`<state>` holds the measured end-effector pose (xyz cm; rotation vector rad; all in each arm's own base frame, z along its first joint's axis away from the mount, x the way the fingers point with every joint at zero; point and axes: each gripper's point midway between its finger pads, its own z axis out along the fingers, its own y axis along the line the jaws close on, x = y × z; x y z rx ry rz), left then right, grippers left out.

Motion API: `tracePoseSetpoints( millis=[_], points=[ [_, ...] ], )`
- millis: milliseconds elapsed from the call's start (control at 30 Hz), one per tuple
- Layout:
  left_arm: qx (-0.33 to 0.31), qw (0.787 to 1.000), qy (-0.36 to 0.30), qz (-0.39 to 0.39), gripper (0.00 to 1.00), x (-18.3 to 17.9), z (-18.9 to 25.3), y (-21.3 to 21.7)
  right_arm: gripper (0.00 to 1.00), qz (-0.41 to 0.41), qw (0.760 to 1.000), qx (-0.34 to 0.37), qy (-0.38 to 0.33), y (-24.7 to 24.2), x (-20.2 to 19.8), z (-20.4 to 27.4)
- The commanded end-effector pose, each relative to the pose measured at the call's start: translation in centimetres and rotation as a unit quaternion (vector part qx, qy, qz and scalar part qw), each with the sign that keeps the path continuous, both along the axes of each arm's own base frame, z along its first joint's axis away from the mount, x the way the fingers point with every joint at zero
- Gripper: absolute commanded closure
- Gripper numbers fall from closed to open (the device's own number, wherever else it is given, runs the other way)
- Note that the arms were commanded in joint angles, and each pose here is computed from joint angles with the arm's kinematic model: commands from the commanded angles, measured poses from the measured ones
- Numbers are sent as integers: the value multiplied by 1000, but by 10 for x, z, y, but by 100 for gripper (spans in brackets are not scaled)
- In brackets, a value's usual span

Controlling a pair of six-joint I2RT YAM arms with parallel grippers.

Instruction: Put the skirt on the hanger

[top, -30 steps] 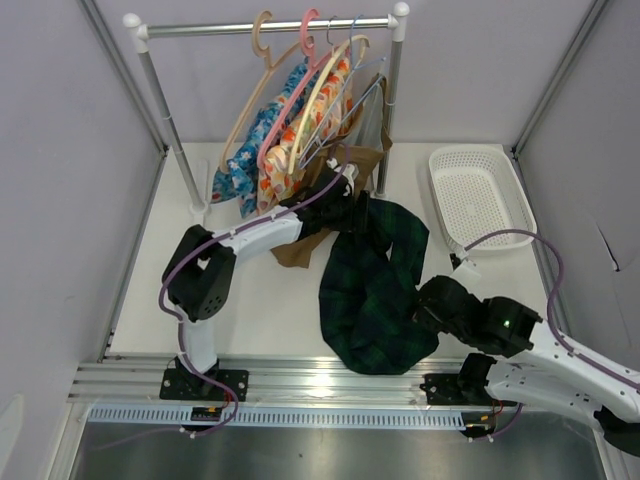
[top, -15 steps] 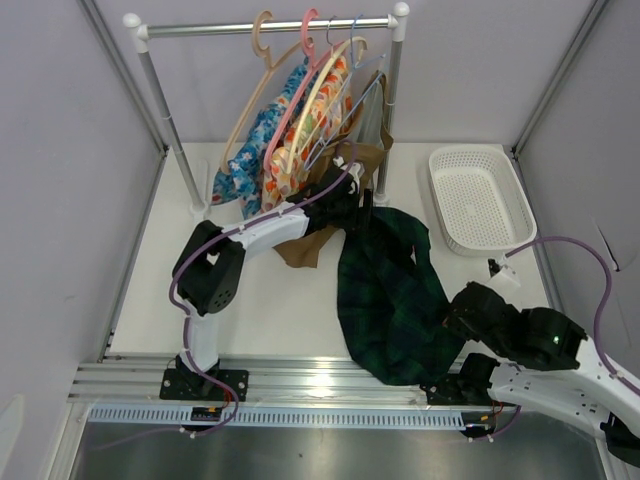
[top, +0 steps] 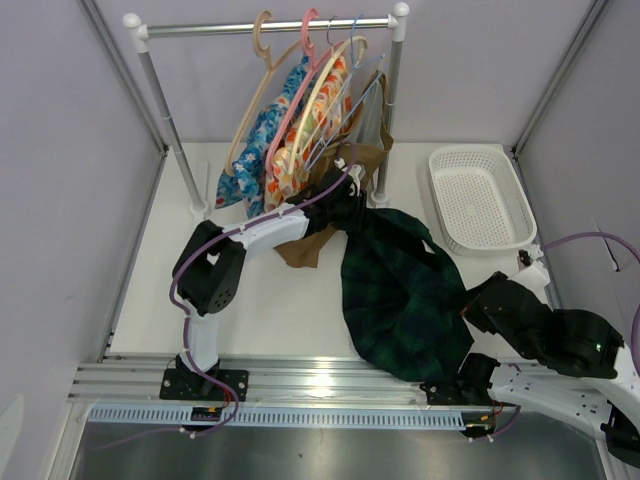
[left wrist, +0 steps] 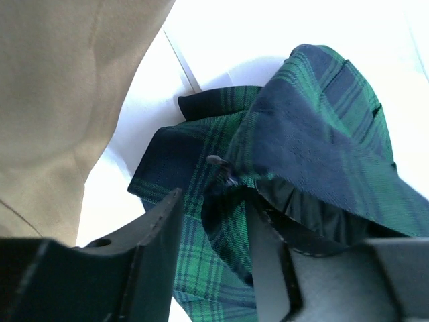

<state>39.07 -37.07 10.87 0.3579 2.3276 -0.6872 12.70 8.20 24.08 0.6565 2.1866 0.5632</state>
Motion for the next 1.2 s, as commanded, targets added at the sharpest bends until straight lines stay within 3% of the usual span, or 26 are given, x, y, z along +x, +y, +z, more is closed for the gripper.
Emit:
tracePoseSetpoints(
  millis=[0, 200, 267, 300, 533, 567, 767, 833, 900, 933, 967, 1167],
  points=[
    [-17, 1000, -15, -12, 57, 0, 11, -2, 100, -36, 999, -21, -20, -25, 2, 13],
    [-38, 998, -42, -17, 83, -4, 33, -2, 100, -32, 999, -19, -32, -26, 3, 24],
    [-45, 997, -57, -18, 99, -6, 49, -1, 100, -32, 999, -21, -36, -27, 4, 28],
    [-45, 997, -58, -18, 100, -9, 52, 1, 100, -35, 998, -20, -44, -29, 5, 35],
    [-50, 991, -124, 24, 100, -28, 119, 44, 100, -51, 991, -55, -108, -33, 26, 89],
    [-67, 987, -146, 26, 100, -35, 146, 52, 100, -51, 990, -74, -112, -27, 32, 95],
    [-77, 978, -179, 73, 100, -57, 180, 95, 100, -21, 975, -124, -181, 5, 74, 157],
    [-86, 974, -186, 93, 100, -64, 193, 110, 100, -37, 974, -121, -186, 10, 106, 168],
    [-91, 970, -193, 112, 100, -68, 203, 127, 100, 35, 979, -95, -175, 37, 131, 169],
    [-94, 969, -194, 122, 100, -69, 207, 134, 100, 7, 982, -90, -165, 18, 149, 169],
    [-94, 968, -193, 127, 100, -71, 209, 139, 100, 48, 984, -65, -159, 30, 153, 168],
    [-101, 966, -201, 129, 100, -81, 226, 151, 100, 44, 988, -13, -151, 14, 206, 176]
  ],
)
